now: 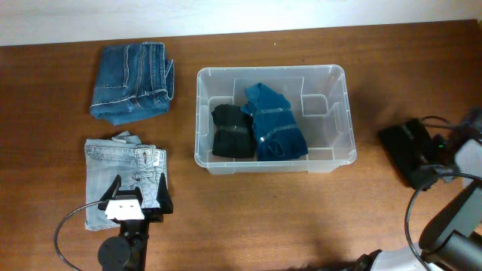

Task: Pack container
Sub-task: 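Grasp the second black taped bundle with the right gripper and lift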

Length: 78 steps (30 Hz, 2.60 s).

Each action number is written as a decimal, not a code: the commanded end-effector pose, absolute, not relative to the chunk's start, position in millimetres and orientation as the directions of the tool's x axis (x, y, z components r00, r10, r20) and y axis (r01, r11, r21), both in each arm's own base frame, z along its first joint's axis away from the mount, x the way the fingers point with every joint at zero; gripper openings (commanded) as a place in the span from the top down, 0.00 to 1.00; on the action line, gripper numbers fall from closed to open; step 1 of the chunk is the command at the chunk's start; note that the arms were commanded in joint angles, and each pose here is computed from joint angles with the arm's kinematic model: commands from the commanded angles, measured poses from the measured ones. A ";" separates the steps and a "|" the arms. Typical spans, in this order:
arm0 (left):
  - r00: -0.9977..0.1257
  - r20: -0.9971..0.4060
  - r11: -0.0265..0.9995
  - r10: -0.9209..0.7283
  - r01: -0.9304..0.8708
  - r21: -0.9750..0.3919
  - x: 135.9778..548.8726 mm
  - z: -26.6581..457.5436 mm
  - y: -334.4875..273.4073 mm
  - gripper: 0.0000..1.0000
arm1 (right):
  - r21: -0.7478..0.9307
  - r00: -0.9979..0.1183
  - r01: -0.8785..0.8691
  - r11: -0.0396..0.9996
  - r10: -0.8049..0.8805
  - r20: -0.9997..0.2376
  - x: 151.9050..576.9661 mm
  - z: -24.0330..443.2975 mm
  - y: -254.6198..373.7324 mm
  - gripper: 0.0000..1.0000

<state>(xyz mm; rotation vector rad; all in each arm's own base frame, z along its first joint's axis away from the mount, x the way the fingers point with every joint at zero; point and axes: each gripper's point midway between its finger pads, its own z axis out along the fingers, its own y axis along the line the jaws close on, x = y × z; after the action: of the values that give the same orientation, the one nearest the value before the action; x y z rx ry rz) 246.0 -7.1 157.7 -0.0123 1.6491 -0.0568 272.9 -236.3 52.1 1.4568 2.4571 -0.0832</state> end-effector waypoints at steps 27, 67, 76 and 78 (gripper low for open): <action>-0.081 -0.996 0.999 -0.023 0.031 -0.026 245.8 156.1 -7.9 0.01 | -0.616 -0.938 0.314 0.722 0.335 -0.086 271.3 112.8 -185.9 0.13; -0.081 -0.996 0.999 -0.023 0.031 -0.026 245.8 156.2 -7.9 0.01 | -0.592 -0.967 0.065 0.803 0.198 0.162 270.8 24.7 -185.7 0.12; -0.081 -0.996 0.999 -0.023 0.031 -0.026 245.8 156.0 -7.9 0.01 | -0.608 -0.946 0.138 0.782 0.285 0.152 259.3 11.9 -215.1 0.12; -0.081 -0.996 0.999 -0.023 0.031 -0.026 245.8 156.0 -7.9 0.01 | -0.589 -0.942 0.160 0.792 0.300 0.148 258.3 4.8 -217.1 0.12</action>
<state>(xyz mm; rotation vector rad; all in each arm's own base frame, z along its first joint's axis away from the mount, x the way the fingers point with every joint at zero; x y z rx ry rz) 246.0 -7.1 157.6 -0.0123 1.6494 -0.0568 267.4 -208.6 20.9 0.3591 3.1604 -1.0274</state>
